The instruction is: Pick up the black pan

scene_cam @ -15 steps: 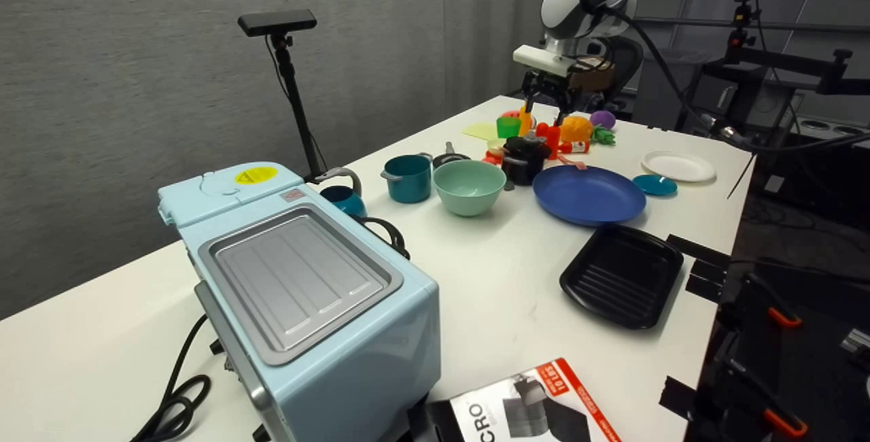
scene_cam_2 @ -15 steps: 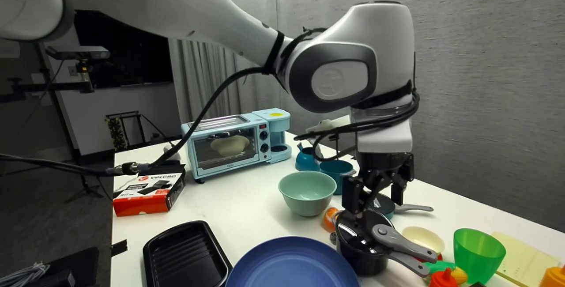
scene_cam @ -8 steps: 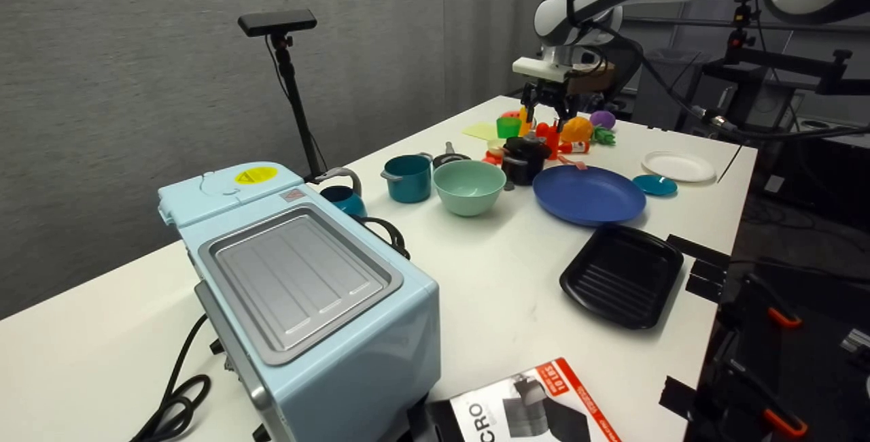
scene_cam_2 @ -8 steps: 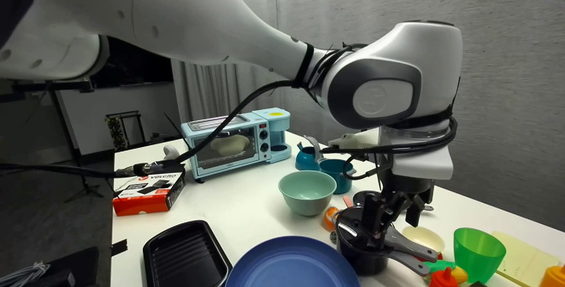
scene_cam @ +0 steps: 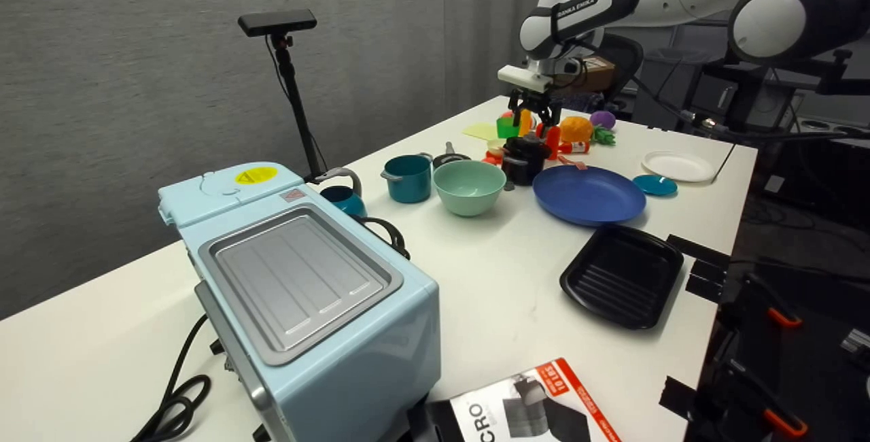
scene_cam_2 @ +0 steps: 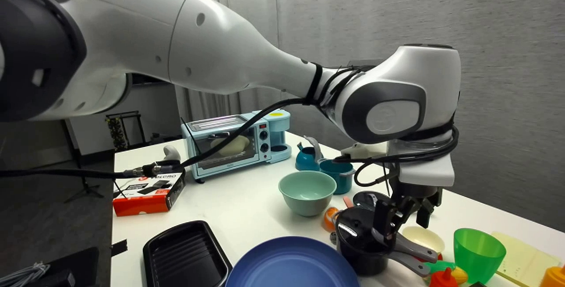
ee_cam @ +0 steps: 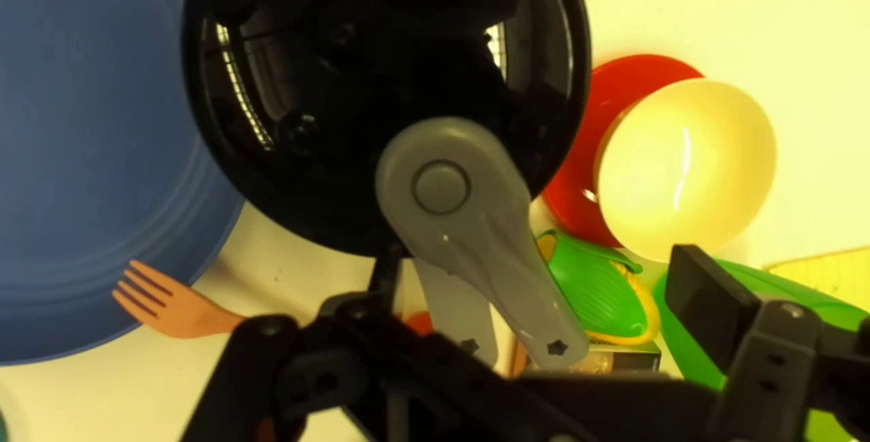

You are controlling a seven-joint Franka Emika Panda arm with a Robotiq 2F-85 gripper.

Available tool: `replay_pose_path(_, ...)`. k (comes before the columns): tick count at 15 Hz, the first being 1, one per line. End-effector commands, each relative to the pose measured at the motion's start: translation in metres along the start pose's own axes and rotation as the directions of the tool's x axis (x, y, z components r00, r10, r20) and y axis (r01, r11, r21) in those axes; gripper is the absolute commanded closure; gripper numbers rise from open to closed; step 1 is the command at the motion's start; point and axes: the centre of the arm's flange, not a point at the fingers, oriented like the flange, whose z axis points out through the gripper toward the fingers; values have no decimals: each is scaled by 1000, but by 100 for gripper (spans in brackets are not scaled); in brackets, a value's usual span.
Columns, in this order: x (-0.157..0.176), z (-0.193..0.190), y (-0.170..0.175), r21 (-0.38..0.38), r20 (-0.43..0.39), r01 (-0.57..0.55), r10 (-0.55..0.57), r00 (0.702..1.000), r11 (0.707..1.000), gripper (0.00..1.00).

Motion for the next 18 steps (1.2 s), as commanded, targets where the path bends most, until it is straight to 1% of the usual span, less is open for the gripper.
replay_pose_path(1, 14, 2, -26, 19, 6, -33, 33, 999, 999, 26)
replay_pose_path(2, 12, 5, -27, 13, 3, -34, 34, 999, 999, 25)
replay_pose_path(3, 13, 7, -27, 9, 2, -34, 34, 999, 999, 12)
replay_pose_path(4, 15, 10, -27, 4, 0, -35, 35, 999, 999, 40)
replay_pose_path(5, 15, 14, -27, 1, -2, -37, 37, 999, 999, 38)
replay_pose_path(6, 15, 17, -28, -3, -2, -39, 39, 999, 999, 32)
replay_pose_path(7, 14, 19, -28, -9, -3, -39, 39, 999, 999, 13)
replay_pose_path(8, 13, 21, -28, -14, -3, -36, 36, 999, 999, 9)
replay_pose_path(9, 12, 23, -29, -18, -3, -37, 37, 999, 999, 54)
replay_pose_path(10, 11, 25, -29, -19, -2, -37, 37, 999, 999, 49)
replay_pose_path(11, 9, 26, -30, -19, -1, -34, 34, 999, 999, 51)
replay_pose_path(16, 3, 29, -33, -29, 13, -21, 22, 1000, 999, 91)
replay_pose_path(17, 2, 30, -34, -29, 17, -20, 20, 1000, 999, 98)
replay_pose_path(18, 1, 31, -35, -30, 20, -18, 18, 1000, 999, 100)
